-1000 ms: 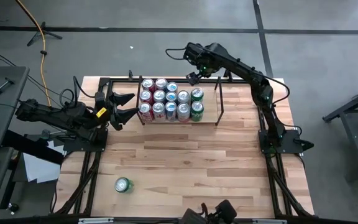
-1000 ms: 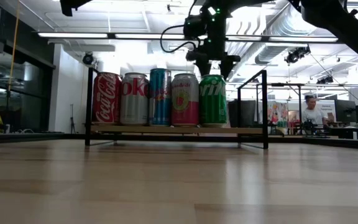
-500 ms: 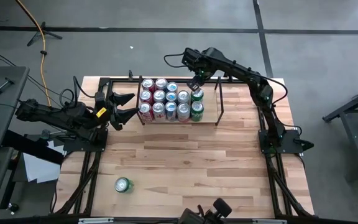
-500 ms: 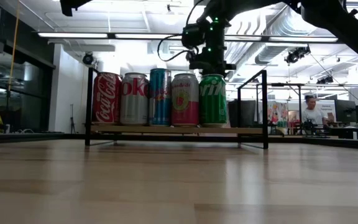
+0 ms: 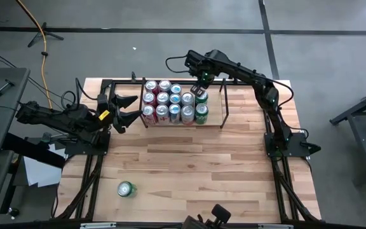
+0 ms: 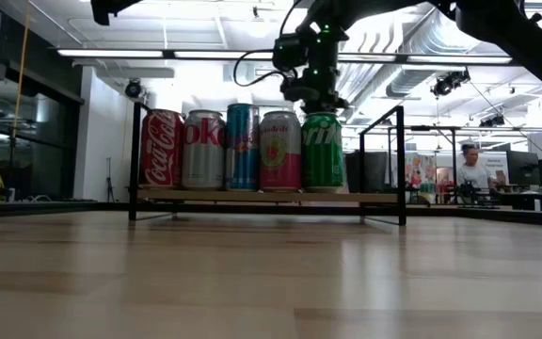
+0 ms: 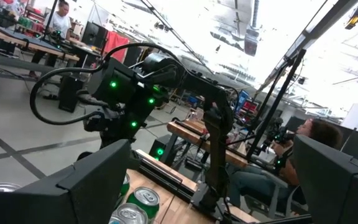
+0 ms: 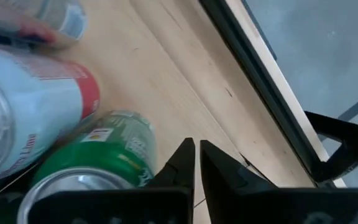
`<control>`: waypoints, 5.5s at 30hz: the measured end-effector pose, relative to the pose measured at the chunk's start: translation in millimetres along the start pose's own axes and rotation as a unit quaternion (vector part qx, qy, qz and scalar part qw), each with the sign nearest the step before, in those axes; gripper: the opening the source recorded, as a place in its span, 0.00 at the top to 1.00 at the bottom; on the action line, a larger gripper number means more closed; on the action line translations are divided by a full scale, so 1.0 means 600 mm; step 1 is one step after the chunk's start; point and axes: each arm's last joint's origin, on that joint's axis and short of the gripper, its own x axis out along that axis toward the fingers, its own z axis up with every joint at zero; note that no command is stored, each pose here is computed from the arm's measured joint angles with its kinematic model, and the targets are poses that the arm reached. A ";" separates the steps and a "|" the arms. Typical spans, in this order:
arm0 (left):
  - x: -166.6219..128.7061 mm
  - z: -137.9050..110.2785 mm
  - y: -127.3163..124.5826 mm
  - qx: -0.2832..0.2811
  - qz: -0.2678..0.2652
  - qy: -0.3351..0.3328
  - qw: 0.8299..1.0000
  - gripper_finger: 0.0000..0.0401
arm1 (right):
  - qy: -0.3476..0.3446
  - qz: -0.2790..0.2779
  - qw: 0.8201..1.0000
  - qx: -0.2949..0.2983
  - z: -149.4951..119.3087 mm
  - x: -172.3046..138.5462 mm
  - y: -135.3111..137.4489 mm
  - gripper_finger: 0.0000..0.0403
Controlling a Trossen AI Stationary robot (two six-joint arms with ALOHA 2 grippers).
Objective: Place canned beverage on shelf
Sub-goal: Put the right green soda can on the shelf aligned with the other green soda can, then put the green soda can on the shelf aligned with the other green soda cans
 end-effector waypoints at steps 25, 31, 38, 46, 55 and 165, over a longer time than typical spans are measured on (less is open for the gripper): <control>0.000 -0.001 0.000 0.002 0.001 0.003 1.000 0.09 | 0.029 0.013 0.996 -0.080 -0.014 -0.007 0.039 1.00; 0.000 -0.001 0.000 0.002 0.001 0.003 1.000 0.09 | 0.015 0.001 0.996 -0.085 -0.018 -0.025 0.033 1.00; 0.000 -0.005 0.000 -0.037 -0.011 0.018 0.999 0.09 | -0.053 -0.018 0.998 -0.038 -0.043 -0.110 -0.003 1.00; 0.006 -0.018 -0.002 -0.023 -0.017 0.044 0.999 0.09 | -0.170 0.008 0.985 -0.021 -0.113 -0.250 -0.001 1.00; 0.019 -0.039 -0.009 0.002 -0.031 0.075 0.997 0.09 | -0.278 0.051 0.959 -0.039 -0.206 -0.365 0.052 1.00; 0.182 0.132 -0.120 0.100 0.018 0.329 0.939 0.40 | -0.433 0.308 0.841 -0.100 -0.286 -0.304 0.222 0.15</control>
